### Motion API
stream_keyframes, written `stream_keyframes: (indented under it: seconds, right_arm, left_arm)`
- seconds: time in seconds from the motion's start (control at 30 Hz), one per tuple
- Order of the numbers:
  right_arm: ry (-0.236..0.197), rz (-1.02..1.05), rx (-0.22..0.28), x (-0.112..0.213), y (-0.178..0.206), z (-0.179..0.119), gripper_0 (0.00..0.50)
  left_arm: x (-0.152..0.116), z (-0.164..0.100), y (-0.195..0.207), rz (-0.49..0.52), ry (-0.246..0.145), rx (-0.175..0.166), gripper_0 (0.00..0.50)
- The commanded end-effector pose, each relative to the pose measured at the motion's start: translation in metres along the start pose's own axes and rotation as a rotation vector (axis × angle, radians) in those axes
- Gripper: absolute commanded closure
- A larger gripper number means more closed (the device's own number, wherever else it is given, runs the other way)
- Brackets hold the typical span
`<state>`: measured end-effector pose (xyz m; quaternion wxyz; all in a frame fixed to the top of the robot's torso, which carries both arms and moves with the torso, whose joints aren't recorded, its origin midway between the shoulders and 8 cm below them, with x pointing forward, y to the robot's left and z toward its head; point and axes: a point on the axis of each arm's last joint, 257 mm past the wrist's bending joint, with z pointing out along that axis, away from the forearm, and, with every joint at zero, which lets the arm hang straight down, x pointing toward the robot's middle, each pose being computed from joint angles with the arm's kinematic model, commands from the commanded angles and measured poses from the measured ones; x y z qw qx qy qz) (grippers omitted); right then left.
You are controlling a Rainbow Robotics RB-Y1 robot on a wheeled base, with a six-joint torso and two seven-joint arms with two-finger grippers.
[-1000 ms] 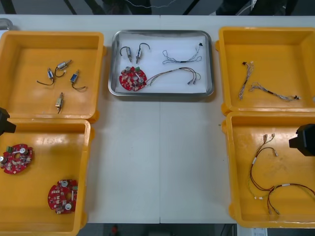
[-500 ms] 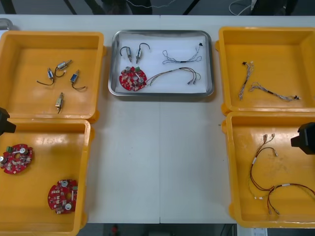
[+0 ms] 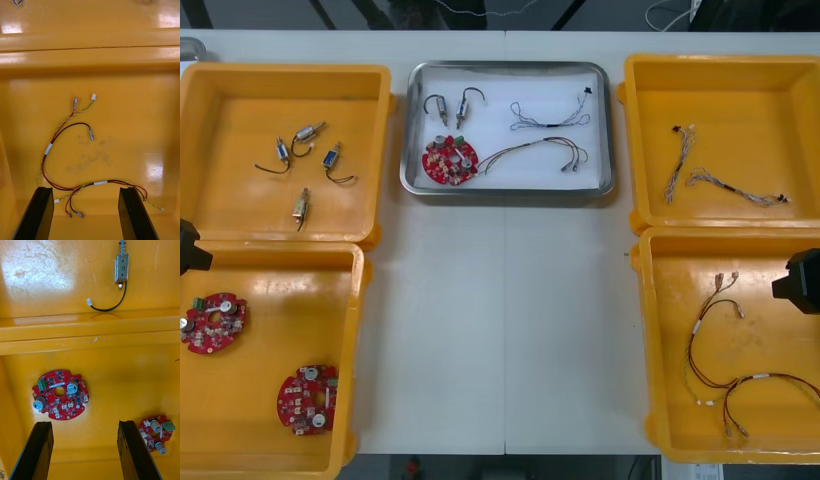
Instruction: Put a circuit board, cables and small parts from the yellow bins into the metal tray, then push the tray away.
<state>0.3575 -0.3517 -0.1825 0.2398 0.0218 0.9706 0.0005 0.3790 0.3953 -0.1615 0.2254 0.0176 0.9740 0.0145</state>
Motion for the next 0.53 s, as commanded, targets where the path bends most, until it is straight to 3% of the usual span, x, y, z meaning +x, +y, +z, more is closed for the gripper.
stream_keyframes:
  seconds: [0.03,0.53]
  right_arm:
    - [-0.039,0.005,0.036,-0.0141,-0.0140,-0.0136,0.000]
    - [-0.039,0.005,0.036,-0.0141,-0.0140,-0.0136,0.000]
  left_arm:
    - [-0.0019,-0.0155,0.0154,-0.002,-0.019,-0.049,0.000]
    - [-0.0019,-0.0155,0.0154,-0.002,-0.019,-0.049,0.000]
